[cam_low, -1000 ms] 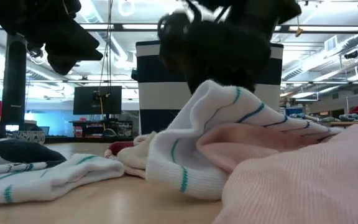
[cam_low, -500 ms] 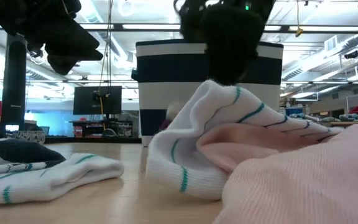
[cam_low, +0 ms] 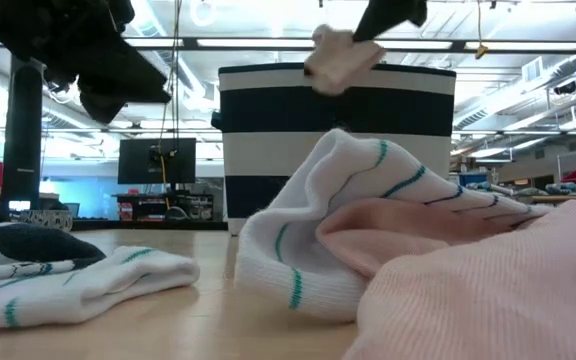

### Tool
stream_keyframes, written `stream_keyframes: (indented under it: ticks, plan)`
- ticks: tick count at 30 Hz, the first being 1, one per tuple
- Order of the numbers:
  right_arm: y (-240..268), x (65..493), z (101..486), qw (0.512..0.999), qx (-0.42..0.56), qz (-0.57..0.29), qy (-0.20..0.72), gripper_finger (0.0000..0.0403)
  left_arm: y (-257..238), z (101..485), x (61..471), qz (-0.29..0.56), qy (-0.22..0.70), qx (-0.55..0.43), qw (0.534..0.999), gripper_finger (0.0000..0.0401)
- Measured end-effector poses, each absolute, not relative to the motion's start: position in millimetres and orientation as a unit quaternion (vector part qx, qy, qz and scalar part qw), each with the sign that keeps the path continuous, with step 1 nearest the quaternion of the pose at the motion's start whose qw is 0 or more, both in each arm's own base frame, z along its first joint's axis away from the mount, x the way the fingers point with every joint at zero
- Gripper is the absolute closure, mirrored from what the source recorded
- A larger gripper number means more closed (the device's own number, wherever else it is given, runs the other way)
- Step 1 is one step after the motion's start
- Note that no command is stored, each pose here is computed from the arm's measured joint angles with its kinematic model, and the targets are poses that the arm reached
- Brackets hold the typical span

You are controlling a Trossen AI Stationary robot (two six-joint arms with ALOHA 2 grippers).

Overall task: Sort clothes
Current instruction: Put the brown sock into the blue laundry bin, then put the left white sock into the blue laundry bin

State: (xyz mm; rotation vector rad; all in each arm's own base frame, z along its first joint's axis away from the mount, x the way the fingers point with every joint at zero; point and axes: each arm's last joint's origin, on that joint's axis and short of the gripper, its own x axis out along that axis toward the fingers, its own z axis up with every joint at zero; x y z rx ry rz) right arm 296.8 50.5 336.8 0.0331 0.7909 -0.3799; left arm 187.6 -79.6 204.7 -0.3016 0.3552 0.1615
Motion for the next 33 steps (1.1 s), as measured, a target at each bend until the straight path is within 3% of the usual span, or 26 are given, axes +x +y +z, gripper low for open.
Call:
stream_keyframes:
  ticks: [11, 20, 33]
  plan:
    - [-12.4, 233.7, 402.8, 0.919, 0.008, -0.297, 0.259, 0.0401, -80.0, 194.4, 193.2, 0.11, 0.189, -0.118, 0.969, 0.0264]
    - [-68.3, 220.3, 403.9, 0.87, 0.015, -0.414, 0.265, 0.0382, -80.2, 198.3, 194.8, 0.112, 0.17, -0.104, 0.974, 0.0264]
    - [-84.4, 198.2, 406.3, 0.87, 0.071, -0.401, 0.278, 0.0253, -80.6, 198.8, 195.1, 0.111, 0.166, -0.123, 0.972, 0.0264]
